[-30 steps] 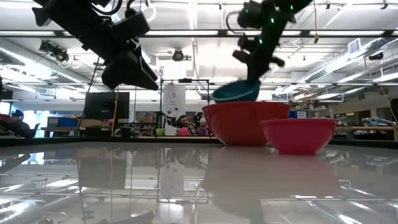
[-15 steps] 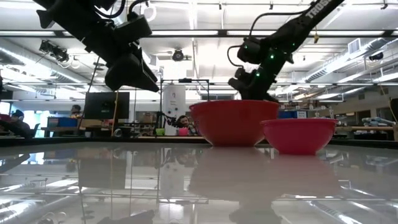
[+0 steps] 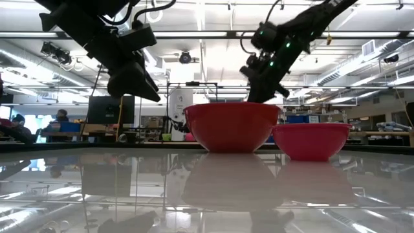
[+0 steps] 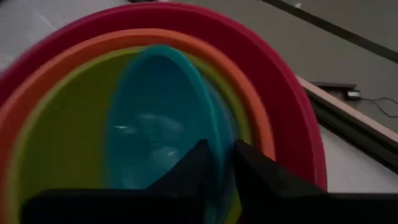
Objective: Nest bowls inside each other
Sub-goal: Stack the blue bowl on top of the green bowl
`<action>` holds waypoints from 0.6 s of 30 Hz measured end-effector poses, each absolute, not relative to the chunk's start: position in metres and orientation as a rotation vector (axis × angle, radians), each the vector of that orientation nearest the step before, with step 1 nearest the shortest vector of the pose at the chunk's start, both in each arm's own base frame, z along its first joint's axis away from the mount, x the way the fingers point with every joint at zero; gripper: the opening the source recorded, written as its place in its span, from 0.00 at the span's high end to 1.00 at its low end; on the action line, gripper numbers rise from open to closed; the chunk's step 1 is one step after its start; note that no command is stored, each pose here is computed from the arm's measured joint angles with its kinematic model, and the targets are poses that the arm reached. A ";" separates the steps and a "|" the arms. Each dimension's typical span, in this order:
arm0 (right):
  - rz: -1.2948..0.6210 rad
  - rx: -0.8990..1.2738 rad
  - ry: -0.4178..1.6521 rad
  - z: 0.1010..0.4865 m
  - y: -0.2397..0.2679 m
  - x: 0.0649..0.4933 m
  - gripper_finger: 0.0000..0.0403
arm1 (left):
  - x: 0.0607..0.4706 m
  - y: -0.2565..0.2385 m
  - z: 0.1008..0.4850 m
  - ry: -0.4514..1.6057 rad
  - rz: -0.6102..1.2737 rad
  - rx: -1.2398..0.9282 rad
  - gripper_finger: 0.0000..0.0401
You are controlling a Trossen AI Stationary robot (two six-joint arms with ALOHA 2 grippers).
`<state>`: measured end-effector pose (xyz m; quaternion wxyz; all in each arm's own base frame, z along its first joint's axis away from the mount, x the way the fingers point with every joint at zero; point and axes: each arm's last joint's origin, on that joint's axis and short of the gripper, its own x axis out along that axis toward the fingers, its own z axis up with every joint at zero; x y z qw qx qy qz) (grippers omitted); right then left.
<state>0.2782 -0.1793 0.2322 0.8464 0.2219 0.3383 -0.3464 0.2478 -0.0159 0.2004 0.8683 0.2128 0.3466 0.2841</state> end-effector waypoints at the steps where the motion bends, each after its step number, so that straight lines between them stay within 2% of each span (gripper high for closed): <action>1: -0.720 0.466 0.714 0.238 -0.176 0.275 0.77 | 0.248 -0.015 0.200 0.727 0.597 0.443 0.42; 6: -0.697 0.450 0.693 0.264 -0.159 0.260 0.66 | 0.248 -0.014 0.201 0.722 0.605 0.434 0.42; 10: -0.666 0.461 0.728 0.279 -0.141 0.246 0.61 | 0.248 -0.014 0.200 0.718 0.613 0.413 0.42; 15: -0.571 0.531 1.065 0.268 -0.091 0.224 0.61 | 0.245 -0.015 0.197 0.755 0.588 0.406 0.42; 18: -0.568 0.540 1.171 0.250 -0.060 0.216 0.62 | 0.245 -0.014 0.196 0.761 0.577 0.396 0.42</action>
